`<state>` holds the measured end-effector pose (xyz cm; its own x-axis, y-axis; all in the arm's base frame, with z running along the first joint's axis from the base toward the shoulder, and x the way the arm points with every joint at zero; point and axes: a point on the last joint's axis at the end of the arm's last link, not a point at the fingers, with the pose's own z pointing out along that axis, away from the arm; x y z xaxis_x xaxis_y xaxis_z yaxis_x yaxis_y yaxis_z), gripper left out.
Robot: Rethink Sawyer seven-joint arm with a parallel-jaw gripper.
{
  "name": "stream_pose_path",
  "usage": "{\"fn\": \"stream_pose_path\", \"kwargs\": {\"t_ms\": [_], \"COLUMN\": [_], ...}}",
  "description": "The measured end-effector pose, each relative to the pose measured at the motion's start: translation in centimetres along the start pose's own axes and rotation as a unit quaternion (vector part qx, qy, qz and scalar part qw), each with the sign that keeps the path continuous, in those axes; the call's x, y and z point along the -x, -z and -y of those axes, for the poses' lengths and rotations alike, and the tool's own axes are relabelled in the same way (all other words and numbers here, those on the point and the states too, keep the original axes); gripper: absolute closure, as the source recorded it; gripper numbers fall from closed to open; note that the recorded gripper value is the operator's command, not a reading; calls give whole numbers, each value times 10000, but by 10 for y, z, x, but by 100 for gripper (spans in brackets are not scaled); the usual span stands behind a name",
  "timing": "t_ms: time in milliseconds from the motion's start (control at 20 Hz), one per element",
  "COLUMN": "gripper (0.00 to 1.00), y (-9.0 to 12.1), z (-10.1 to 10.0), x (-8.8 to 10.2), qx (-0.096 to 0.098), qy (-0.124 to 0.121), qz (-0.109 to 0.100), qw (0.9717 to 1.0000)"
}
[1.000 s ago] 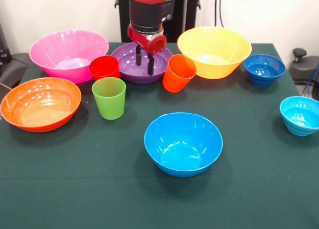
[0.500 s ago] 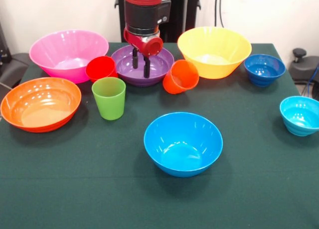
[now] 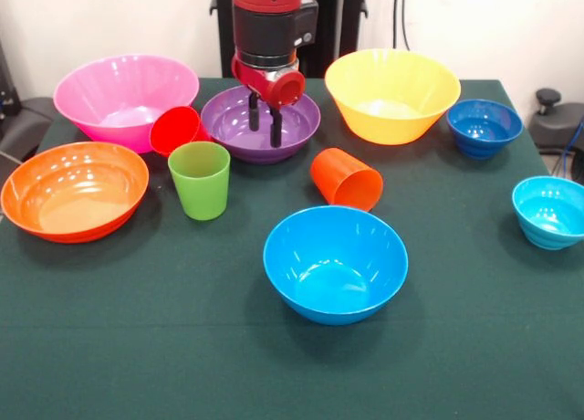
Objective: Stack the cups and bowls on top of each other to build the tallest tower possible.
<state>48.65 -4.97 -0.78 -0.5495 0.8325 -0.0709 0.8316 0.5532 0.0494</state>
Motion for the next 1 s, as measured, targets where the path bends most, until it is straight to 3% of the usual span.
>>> {"fn": "stream_pose_path", "kwargs": {"t_ms": [1000], "gripper": [0], "y": [2], "z": [-19], "x": [-1], "qx": [123], "qy": [137], "qz": [59], "qw": [9998]}}
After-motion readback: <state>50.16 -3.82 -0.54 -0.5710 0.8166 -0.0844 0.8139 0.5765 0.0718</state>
